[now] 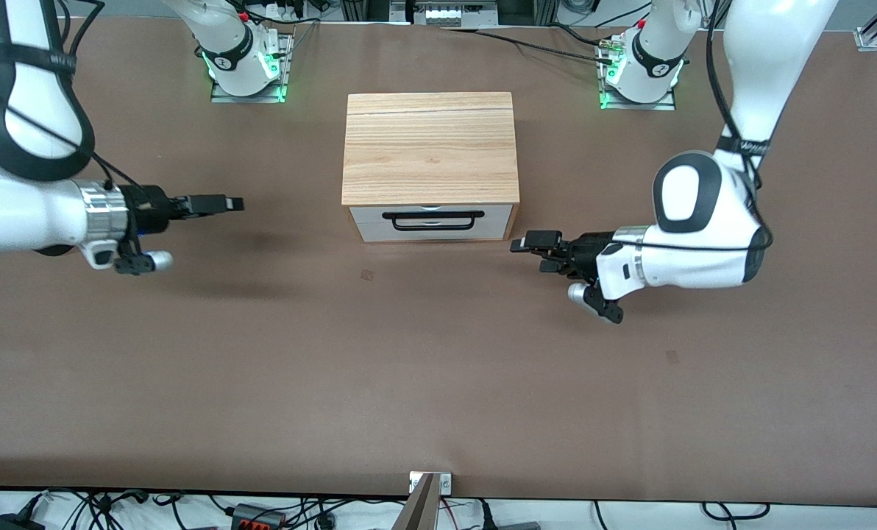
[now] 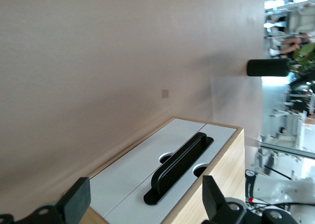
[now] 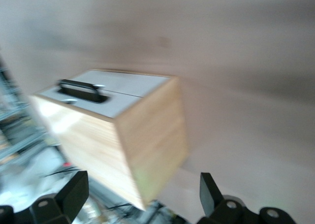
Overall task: Pull top drawer with both arms simultaneously
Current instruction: 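Move the left gripper while the right gripper moves toward the drawer handle, then close the left gripper on the handle while the right gripper grips it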
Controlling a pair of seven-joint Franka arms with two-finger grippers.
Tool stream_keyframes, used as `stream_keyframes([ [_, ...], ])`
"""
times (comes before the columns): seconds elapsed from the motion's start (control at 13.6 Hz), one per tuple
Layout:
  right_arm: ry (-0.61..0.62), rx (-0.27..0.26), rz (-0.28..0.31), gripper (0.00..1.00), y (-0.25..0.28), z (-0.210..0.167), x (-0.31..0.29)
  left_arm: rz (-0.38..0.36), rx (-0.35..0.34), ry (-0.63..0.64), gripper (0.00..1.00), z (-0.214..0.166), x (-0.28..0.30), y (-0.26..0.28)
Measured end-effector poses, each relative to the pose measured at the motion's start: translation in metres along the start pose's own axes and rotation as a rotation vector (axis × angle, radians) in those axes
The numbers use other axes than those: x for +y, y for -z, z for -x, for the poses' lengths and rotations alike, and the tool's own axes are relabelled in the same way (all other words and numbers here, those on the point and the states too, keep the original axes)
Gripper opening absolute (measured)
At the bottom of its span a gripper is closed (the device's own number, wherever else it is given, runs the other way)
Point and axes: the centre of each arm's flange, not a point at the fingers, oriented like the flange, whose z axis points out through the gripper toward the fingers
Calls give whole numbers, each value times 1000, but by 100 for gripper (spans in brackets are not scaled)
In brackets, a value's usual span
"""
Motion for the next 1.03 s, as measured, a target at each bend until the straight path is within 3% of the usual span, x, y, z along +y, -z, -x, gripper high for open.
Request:
stream_keyframes([
  [0.22, 68, -7, -197, 100, -40, -35, 13, 138, -1, -54, 100, -2, -17, -29],
  [0.44, 111, 37, -379, 100, -92, -59, 20, 315, -8, -70, 100, 3, -38, -66],
  [0.59, 132, 85, -467, 100, -136, -65, 18, 418, -7, -74, 100, 12, -61, -98],
  [0.81, 176, 134, -595, 100, -192, -64, 20, 496, -21, -33, 100, 24, -78, -125],
  [1.03, 185, 168, -663, 100, -223, -66, 38, 572, -31, 19, 98, 38, -74, -146],
])
